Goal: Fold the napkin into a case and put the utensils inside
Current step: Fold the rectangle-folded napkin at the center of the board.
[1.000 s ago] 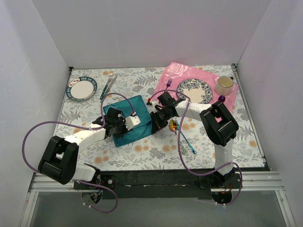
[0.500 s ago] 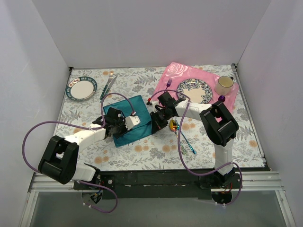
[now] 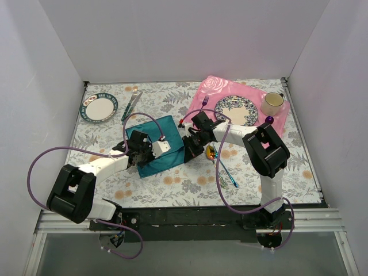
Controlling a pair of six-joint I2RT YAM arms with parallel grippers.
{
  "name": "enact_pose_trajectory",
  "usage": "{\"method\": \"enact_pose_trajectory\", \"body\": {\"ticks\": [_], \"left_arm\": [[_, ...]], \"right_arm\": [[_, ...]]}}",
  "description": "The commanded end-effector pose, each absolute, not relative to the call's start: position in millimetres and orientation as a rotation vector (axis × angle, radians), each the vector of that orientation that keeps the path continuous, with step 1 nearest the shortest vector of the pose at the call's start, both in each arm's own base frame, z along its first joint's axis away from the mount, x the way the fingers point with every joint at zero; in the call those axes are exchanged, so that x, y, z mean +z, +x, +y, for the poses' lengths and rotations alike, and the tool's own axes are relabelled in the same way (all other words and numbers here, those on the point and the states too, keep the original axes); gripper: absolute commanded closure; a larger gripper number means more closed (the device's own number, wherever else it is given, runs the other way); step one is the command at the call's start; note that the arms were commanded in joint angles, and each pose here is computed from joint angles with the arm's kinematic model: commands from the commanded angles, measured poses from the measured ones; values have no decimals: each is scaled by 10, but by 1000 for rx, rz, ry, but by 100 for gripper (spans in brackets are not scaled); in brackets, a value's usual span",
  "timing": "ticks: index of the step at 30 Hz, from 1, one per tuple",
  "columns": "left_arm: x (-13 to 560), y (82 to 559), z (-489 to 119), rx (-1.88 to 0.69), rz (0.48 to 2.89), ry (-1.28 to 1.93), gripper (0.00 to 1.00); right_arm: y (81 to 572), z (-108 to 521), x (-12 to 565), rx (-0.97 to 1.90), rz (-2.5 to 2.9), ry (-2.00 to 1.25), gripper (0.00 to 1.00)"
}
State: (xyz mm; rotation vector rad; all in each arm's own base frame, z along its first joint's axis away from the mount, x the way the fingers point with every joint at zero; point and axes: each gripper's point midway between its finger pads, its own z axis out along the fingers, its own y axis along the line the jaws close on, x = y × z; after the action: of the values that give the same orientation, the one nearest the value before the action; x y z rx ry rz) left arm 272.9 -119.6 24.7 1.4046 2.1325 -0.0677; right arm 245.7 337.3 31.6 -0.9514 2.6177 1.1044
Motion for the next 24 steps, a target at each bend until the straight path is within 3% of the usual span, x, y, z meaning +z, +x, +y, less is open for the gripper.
{"method": "enact_pose_trajectory", "body": {"ticks": [1,6,10,24], "left_arm": [[505,2862,-1254,-43,2060,1389,86],[576,2908,-1293,-48,2041,1379,90],[586,2889,-1291,-55,2039,1392,100],[630,2725,-1340,-141,2050,1386,100]], "right_arm": [[2449,3365,347,1111,2624,-946,95],[2453,3359,353,1110,2624,-942,95],[2469,3362,379,1109,2616,-944,95],[2557,3258,833,1164,2562,-945,94]]}}
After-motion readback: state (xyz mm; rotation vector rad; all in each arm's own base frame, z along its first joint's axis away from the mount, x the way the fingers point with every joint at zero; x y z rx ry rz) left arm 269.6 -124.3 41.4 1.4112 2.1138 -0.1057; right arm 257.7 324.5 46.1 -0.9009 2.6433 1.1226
